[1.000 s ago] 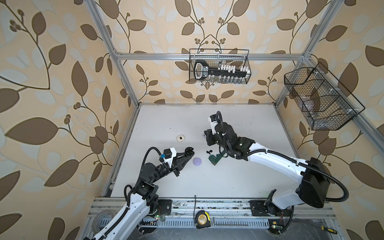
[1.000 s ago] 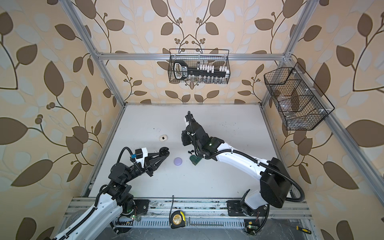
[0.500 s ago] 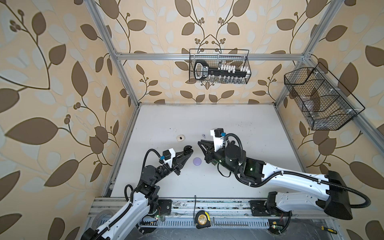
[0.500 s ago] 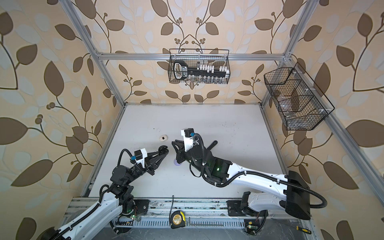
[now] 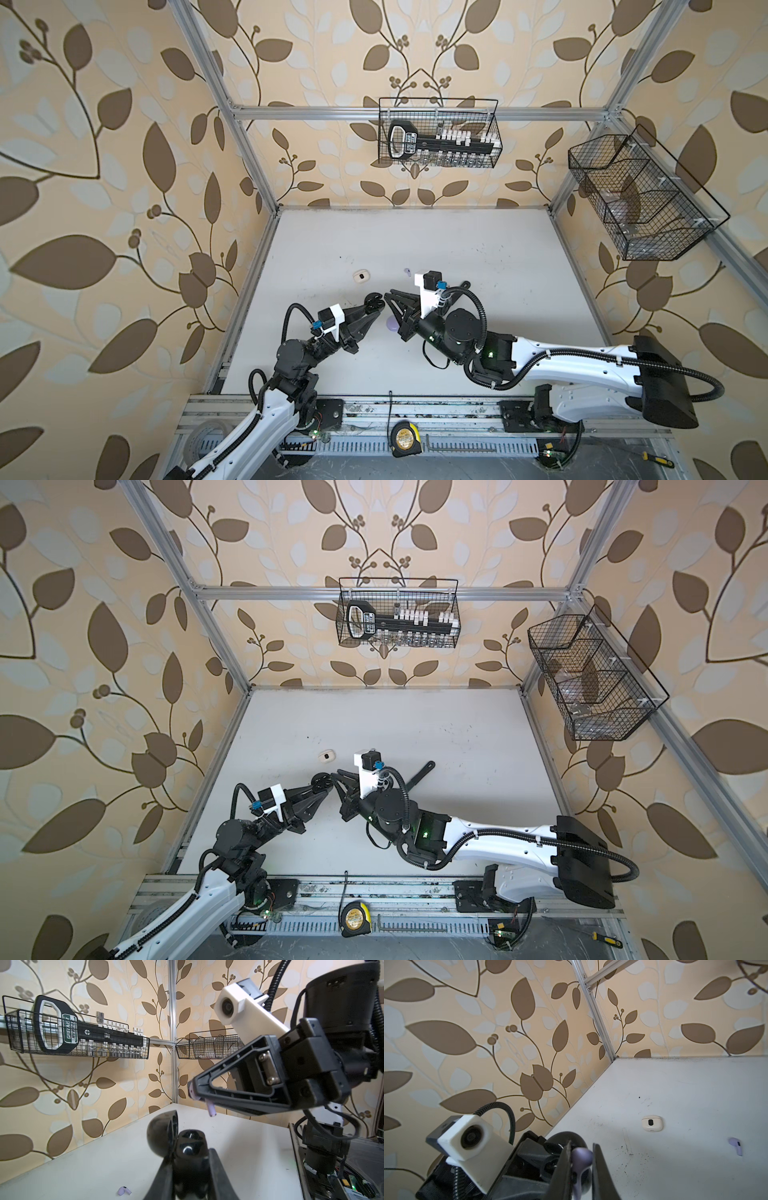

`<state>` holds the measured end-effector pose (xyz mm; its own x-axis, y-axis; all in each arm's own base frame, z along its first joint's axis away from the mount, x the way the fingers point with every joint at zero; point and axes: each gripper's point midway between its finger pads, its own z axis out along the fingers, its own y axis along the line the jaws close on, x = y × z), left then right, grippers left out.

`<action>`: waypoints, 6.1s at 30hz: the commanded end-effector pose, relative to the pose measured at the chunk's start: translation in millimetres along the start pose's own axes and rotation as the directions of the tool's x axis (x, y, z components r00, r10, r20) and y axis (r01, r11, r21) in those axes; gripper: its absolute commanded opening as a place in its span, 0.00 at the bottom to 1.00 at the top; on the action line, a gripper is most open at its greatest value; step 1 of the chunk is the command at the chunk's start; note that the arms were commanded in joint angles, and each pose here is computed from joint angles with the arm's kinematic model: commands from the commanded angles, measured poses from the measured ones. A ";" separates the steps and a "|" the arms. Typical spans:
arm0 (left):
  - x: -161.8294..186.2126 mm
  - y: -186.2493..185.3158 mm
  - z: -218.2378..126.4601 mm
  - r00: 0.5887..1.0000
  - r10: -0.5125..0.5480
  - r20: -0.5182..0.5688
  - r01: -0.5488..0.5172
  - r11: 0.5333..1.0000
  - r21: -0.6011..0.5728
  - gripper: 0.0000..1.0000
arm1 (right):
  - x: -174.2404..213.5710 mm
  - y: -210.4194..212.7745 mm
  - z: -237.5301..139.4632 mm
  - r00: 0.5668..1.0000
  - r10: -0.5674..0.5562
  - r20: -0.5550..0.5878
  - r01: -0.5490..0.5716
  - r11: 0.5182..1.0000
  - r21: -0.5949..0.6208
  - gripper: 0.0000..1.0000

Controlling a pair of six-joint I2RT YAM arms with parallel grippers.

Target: Insert the wireless bluetooth earbuds into the charging case

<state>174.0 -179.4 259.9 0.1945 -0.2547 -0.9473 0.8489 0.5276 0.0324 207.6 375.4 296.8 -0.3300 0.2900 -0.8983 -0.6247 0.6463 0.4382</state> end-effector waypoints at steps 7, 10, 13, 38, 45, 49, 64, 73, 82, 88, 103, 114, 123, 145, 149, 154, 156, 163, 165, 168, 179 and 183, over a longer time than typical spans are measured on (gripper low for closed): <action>-7.8 -11.8 -2.7 0.998 0.034 0.043 -0.036 0.998 0.049 0.00 | -8.4 19.1 9.3 0.999 -0.009 0.033 0.010 0.999 -0.032 0.11; -7.5 -12.3 -2.8 0.999 0.033 0.042 -0.035 0.998 0.051 0.00 | -10.7 21.5 7.7 0.999 -0.025 0.041 0.026 0.999 -0.029 0.10; -8.3 -12.7 -2.8 0.998 0.036 0.044 -0.038 0.998 0.053 0.00 | -15.2 23.4 5.5 0.998 -0.032 0.056 0.034 0.999 -0.030 0.10; -5.6 -11.0 -3.5 0.999 0.034 0.027 -0.035 0.999 0.040 0.00 | -26.8 4.7 0.0 0.991 -0.084 0.106 0.078 0.995 0.064 0.10; -1.1 0.3 -6.1 0.999 0.048 -0.013 -0.048 0.998 -0.035 0.00 | -19.6 -112.9 -14.1 0.996 -0.043 0.079 0.014 0.940 0.341 0.10; -0.8 0.2 -6.9 0.998 0.050 -0.023 -0.051 0.998 -0.039 0.00 | 12.1 -193.4 -13.4 1.000 0.027 -0.015 -0.016 0.874 0.485 0.12; 0.6 1.3 -7.2 0.998 0.054 -0.033 -0.055 0.997 -0.045 0.00 | 135.9 -303.8 57.0 0.829 0.196 -0.524 0.156 0.818 0.553 0.11; -0.3 0.2 -9.2 0.998 0.059 -0.037 -0.060 0.997 -0.047 0.00 | 134.3 -315.0 75.8 0.819 0.194 -0.540 0.184 0.803 0.567 0.18; -1.9 -3.8 -15.4 0.996 0.074 -0.051 -0.076 0.996 -0.049 0.00 | 153.9 -331.8 74.0 0.786 0.227 -0.575 0.208 0.779 0.592 0.19; -5.5 -6.3 -18.3 0.996 0.080 -0.041 -0.082 0.996 -0.048 0.00 | 145.8 -330.5 62.9 0.776 0.233 -0.586 0.229 0.762 0.606 0.38; -4.8 -8.0 -18.1 0.996 0.066 -0.062 -0.069 0.997 -0.039 0.00 | 160.4 -246.0 7.8 0.711 0.148 -0.688 0.347 0.777 0.526 0.53; -4.3 -7.3 -18.5 0.996 0.072 -0.062 -0.074 0.996 -0.044 0.00 | 199.8 -253.9 -30.3 0.555 0.157 -0.817 0.501 0.721 0.479 0.50; -4.5 -7.3 -18.5 0.996 0.071 -0.061 -0.074 0.996 -0.044 0.00 | 199.2 -253.9 -76.9 0.491 0.172 -0.854 0.546 0.703 0.455 0.46; -3.8 -6.7 -18.6 0.995 0.072 -0.065 -0.075 0.996 -0.047 0.00 | 134.9 -255.3 26.5 0.709 0.204 -0.675 0.311 0.768 0.560 0.54; -3.9 -6.4 -18.6 0.995 0.073 -0.064 -0.076 0.996 -0.048 0.00 | 151.9 -260.1 33.7 0.676 0.217 -0.704 0.327 0.768 0.551 0.52; -4.0 -6.2 -18.6 0.995 0.072 -0.064 -0.076 0.996 -0.050 0.00 | 157.9 -271.4 28.9 0.673 0.222 -0.706 0.353 0.742 0.570 0.51; -3.6 -6.4 -18.6 0.995 0.072 -0.065 -0.075 0.996 -0.048 0.00 | 157.3 -275.2 24.9 0.674 0.222 -0.704 0.363 0.731 0.578 0.51; -3.4 -6.6 -18.6 0.995 0.071 -0.065 -0.074 0.996 -0.047 0.00 | 164.0 -281.4 17.0 0.659 0.231 -0.716 0.379 0.720 0.581 0.48; -3.2 -6.8 -18.6 0.995 0.071 -0.066 -0.075 0.996 -0.046 0.00 | 165.9 -283.3 16.0 0.655 0.231 -0.719 0.386 0.716 0.582 0.48; -3.4 -7.0 -18.7 0.995 0.070 -0.065 -0.073 0.996 -0.045 0.00 | 167.6 -283.6 17.5 0.653 0.233 -0.721 0.385 0.718 0.580 0.49; -3.4 -7.0 -18.7 0.995 0.069 -0.065 -0.073 0.996 -0.045 0.00 | 176.1 -276.2 23.3 0.638 0.220 -0.738 0.398 0.725 0.561 0.48; -3.4 -7.4 -18.9 0.995 0.070 -0.065 -0.073 0.996 -0.044 0.00 | 176.5 -277.0 19.9 0.637 0.220 -0.739 0.408 0.717 0.565 0.45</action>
<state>167.2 -167.6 231.6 0.1482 -0.1419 -0.9787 0.8073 0.5890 0.0368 337.4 266.5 21.1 -0.8656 -0.1935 -0.4618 -0.1996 0.9792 -0.0361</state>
